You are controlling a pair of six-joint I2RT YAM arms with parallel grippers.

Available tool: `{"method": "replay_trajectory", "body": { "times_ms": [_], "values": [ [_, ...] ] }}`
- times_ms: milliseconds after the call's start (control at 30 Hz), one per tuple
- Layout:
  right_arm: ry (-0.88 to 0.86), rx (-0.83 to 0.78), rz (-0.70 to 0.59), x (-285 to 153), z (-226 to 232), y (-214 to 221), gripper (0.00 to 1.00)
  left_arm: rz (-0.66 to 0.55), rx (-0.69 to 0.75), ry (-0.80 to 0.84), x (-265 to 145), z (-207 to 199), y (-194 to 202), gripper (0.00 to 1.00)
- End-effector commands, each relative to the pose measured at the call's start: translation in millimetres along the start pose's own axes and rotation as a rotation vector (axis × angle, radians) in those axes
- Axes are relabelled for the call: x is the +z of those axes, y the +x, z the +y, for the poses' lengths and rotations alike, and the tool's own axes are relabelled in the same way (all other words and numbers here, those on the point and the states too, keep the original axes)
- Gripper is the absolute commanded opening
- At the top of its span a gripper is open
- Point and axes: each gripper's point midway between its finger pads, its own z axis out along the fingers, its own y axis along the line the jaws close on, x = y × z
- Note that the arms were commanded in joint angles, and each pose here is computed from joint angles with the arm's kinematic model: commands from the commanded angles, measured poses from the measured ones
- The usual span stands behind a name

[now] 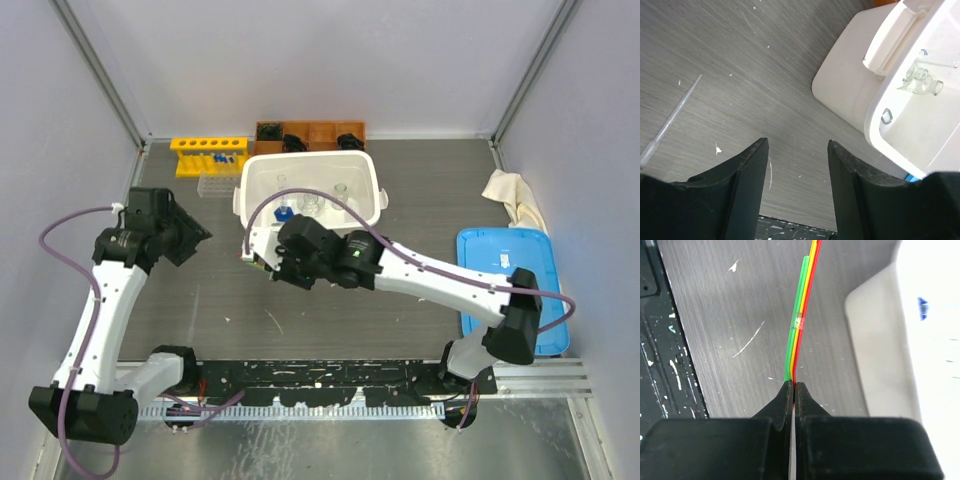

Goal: Organize the chemistry lab equipment
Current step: Pick up the chemistry item at the center of the board, then place the chemistry item in the storage box.

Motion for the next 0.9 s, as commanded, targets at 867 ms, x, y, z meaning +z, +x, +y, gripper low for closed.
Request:
{"method": "replay_trajectory", "body": {
  "times_ms": [867],
  "values": [
    [0.320, -0.053, -0.030, -14.9, -213.3, 11.8, 0.01, 0.062, -0.013, 0.039, 81.2, -37.9, -21.4, 0.52]
  ]
}}
